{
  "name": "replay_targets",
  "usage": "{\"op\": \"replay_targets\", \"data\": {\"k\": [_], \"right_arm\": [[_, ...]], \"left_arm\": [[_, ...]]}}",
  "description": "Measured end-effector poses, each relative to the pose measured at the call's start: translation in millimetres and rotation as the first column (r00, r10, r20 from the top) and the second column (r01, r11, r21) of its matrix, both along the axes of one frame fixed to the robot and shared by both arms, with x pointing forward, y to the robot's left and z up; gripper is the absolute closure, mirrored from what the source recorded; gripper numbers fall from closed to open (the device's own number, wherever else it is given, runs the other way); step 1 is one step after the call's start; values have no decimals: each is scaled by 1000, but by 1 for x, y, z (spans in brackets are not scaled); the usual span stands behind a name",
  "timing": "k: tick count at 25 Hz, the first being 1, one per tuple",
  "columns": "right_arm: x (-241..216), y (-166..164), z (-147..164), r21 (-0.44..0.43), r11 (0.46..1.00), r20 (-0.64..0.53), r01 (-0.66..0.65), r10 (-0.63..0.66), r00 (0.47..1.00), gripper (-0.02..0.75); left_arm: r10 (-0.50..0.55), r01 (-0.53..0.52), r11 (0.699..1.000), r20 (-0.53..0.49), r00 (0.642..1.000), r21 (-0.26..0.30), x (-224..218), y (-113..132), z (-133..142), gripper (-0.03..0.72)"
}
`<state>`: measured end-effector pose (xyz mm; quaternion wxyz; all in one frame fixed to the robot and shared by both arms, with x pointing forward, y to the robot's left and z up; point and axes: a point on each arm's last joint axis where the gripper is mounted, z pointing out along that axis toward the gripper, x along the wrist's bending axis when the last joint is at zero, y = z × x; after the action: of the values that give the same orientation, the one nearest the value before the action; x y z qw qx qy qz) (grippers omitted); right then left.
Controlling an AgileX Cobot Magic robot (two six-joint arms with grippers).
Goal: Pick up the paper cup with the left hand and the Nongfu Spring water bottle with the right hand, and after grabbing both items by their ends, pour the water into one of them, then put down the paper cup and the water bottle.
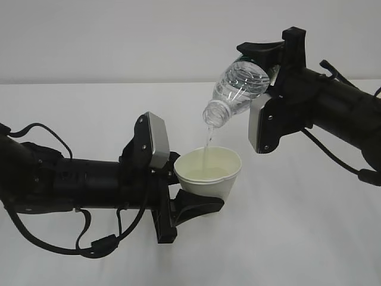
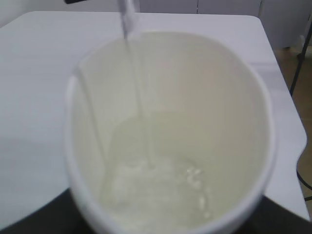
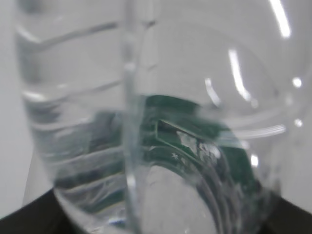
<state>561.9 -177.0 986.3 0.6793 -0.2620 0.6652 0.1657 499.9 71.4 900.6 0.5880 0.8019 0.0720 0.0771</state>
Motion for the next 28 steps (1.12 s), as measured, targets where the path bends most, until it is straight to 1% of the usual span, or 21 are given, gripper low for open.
{"op": "replay_targets", "data": {"k": [28], "right_arm": [[1, 0, 1, -3, 1000, 10, -2, 2, 1000, 267]], "left_arm": [[0, 0, 1000, -1, 1000, 5, 0, 0, 0, 299]]}}
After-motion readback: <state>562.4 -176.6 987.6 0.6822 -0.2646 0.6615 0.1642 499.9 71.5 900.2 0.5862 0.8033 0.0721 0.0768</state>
